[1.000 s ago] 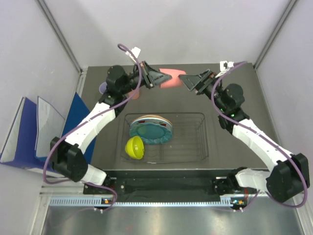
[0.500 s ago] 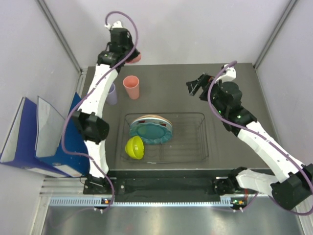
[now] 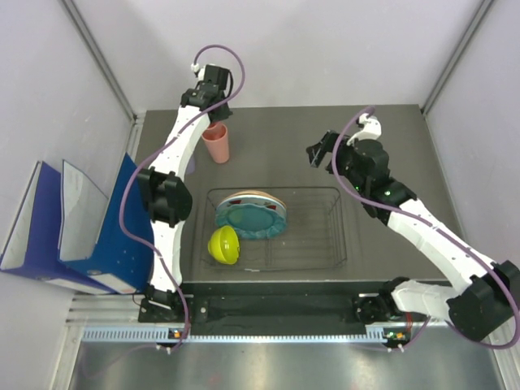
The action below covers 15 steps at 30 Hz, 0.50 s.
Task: Unload the mixed dishes from the dish rack
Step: Place the cup at the center of the board.
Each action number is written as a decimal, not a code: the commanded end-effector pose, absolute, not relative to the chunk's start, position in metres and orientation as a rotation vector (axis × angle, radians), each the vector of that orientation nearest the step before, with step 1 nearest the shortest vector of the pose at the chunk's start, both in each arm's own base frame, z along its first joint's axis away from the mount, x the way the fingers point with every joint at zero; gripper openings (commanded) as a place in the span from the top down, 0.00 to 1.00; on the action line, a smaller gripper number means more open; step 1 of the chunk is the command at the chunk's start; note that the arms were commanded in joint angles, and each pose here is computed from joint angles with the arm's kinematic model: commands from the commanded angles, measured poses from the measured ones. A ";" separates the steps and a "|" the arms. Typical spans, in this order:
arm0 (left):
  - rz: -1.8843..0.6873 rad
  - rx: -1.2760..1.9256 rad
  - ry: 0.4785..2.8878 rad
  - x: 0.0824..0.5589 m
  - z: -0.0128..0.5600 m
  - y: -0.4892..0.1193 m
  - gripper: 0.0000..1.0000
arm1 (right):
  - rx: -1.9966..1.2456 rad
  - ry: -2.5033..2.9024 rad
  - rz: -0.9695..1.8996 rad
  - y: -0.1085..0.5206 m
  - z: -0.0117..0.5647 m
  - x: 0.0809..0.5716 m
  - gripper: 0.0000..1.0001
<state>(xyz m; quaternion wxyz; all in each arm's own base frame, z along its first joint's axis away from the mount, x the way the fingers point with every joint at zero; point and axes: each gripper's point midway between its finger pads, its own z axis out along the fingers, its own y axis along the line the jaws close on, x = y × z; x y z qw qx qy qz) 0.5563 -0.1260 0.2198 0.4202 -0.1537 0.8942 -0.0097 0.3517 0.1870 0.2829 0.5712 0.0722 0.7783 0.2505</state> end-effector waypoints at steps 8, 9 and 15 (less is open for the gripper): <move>-0.037 -0.357 2.202 0.550 0.245 -0.125 1.00 | 0.136 1.857 0.614 0.207 0.264 0.352 0.00; -0.037 -0.355 2.209 0.550 0.243 -0.125 1.00 | 0.133 1.858 0.613 0.207 0.264 0.351 0.00; -0.059 -0.349 2.273 0.542 0.227 -0.130 1.00 | 0.130 1.870 0.611 0.207 0.258 0.350 0.00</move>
